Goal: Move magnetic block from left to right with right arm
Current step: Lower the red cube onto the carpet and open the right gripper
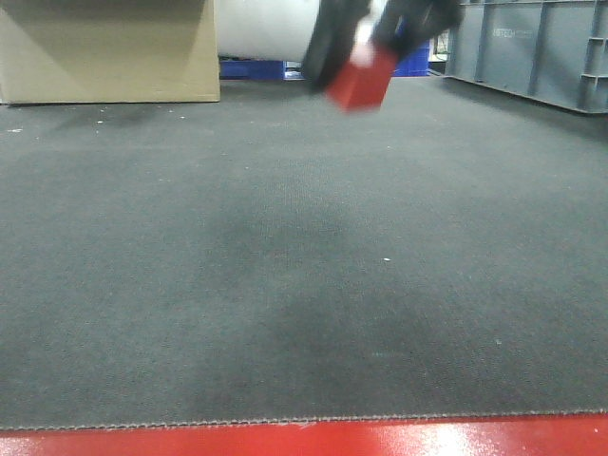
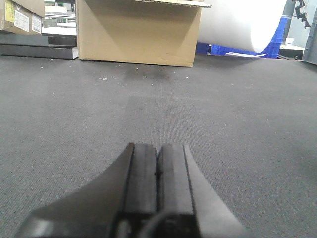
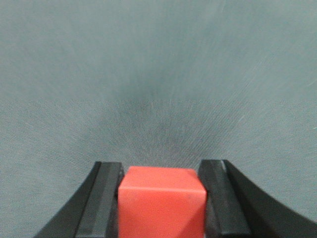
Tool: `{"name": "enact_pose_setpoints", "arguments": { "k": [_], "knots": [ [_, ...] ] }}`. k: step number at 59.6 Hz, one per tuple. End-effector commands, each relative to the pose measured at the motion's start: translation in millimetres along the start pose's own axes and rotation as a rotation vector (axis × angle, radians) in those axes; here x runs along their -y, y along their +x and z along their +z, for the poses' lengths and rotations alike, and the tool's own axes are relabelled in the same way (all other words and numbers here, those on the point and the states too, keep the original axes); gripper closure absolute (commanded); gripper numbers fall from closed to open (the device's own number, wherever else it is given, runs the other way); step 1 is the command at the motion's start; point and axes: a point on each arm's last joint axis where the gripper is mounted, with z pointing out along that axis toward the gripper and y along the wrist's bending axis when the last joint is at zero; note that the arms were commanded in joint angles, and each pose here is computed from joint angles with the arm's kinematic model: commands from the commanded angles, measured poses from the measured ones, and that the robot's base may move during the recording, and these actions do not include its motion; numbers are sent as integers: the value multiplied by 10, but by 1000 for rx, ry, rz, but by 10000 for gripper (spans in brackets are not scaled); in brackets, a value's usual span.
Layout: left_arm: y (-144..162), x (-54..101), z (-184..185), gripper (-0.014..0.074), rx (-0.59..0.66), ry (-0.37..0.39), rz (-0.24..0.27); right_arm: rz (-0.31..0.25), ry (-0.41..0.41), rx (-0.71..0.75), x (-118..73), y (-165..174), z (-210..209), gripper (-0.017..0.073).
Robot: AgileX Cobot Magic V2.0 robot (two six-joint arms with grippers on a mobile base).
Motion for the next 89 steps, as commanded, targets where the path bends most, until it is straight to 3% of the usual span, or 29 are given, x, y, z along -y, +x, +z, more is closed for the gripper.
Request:
{"name": "enact_pose_setpoints", "arguments": {
  "k": [1, 12, 25, 30, 37, 40, 54, 60, 77, 89],
  "knots": [
    [-63, 7, -14, 710, 100, 13, -8, 1, 9, 73, 21, -142, 71, 375],
    [-63, 7, -14, 710, 100, 13, -8, 16, 7, -33, 74, 20, 507, 375],
    [-63, 7, -14, 710, 100, 13, -8, 21, 6, -67, 90, 83, 644, 358],
    [-63, 7, -14, 710, 100, 13, -8, 21, 6, -67, 90, 83, 644, 251],
    [-63, 7, -14, 710, 100, 13, -8, 22, 7, -67, 95, 83, 644, -19],
    [-63, 7, -14, 710, 100, 13, -8, 22, 6, -69, 94, 84, 640, -94],
    [-63, 7, -14, 710, 100, 13, -8, 25, 3, -14, 65, -13, 430, -50],
    [-62, 7, -12, 709, 98, 13, -8, 29, -2, 46, 31, -106, 190, 27],
    [-62, 7, -12, 710, 98, 13, -8, 9, -2, 236, -89, -183, -683, 505],
    [-62, 7, -12, 710, 98, 13, -8, 16, 6, 348, -157, 116, -1160, 494]
  ]
}}
